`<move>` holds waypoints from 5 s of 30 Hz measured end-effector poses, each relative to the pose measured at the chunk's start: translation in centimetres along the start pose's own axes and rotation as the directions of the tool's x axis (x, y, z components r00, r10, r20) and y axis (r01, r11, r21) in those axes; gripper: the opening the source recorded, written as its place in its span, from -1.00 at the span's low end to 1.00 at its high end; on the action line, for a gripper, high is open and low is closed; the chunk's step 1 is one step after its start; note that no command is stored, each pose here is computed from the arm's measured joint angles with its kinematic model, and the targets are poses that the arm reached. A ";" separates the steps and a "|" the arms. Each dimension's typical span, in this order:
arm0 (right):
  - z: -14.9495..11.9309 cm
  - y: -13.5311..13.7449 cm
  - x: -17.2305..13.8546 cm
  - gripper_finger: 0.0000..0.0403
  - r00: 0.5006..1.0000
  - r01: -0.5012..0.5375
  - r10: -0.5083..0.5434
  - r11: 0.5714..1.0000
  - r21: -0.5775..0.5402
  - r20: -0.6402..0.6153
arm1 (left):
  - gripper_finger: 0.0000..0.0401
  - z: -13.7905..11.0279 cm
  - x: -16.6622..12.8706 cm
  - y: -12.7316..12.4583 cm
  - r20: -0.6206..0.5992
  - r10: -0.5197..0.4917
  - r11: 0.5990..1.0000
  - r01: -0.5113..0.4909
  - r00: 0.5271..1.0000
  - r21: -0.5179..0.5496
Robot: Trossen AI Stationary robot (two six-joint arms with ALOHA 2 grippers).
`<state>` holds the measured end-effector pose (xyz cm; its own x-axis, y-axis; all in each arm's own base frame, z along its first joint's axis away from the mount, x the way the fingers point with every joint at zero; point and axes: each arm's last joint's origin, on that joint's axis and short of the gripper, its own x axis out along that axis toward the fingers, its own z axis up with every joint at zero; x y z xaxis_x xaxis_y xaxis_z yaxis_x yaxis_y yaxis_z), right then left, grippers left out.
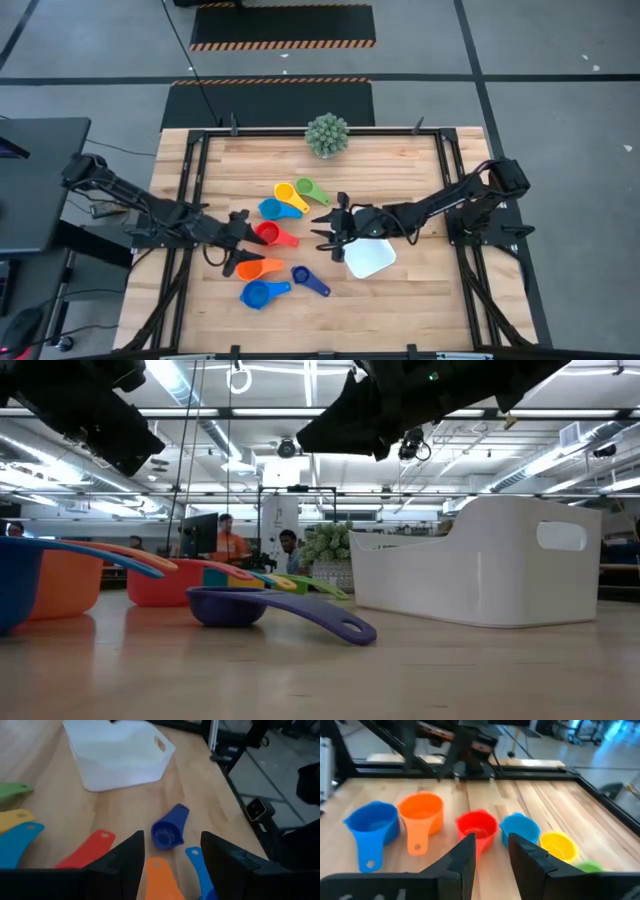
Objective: Nest measuring cups in basket
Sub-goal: Stack the blue measuring cup on top of the orange measuring cup
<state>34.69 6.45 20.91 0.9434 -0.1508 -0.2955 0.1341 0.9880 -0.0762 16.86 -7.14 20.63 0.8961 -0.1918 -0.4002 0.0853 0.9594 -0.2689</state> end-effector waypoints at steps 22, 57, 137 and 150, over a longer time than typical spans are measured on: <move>-0.4 2.3 -1.1 -0.39 0.999 -0.016 0.016 1.000 0.010 -0.038 | 0.01 2.7 4.3 -5.2 -0.239 0.076 0.997 -0.077 0.968 0.004; -0.6 4.1 -2.0 -0.39 0.998 -0.043 0.044 0.999 0.005 -0.037 | 0.02 2.8 11.5 -10.4 -0.629 0.139 0.987 -0.159 0.765 0.024; -0.8 4.3 -1.8 -0.39 0.998 -0.058 0.057 0.997 -0.048 -0.034 | -0.18 4.0 16.0 -9.7 -0.780 0.152 0.986 -0.146 0.607 0.079; -0.6 4.3 -1.8 -0.39 0.998 -0.059 0.058 0.998 -0.038 -0.025 | -0.07 3.2 17.1 -9.3 -0.764 0.183 0.983 -0.093 0.619 0.159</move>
<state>33.34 10.95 20.53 0.9416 -0.0941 -0.3234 0.0665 0.9932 -0.0951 32.83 -18.71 19.09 0.2374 -0.1016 -0.9661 0.0697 0.9937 -0.0874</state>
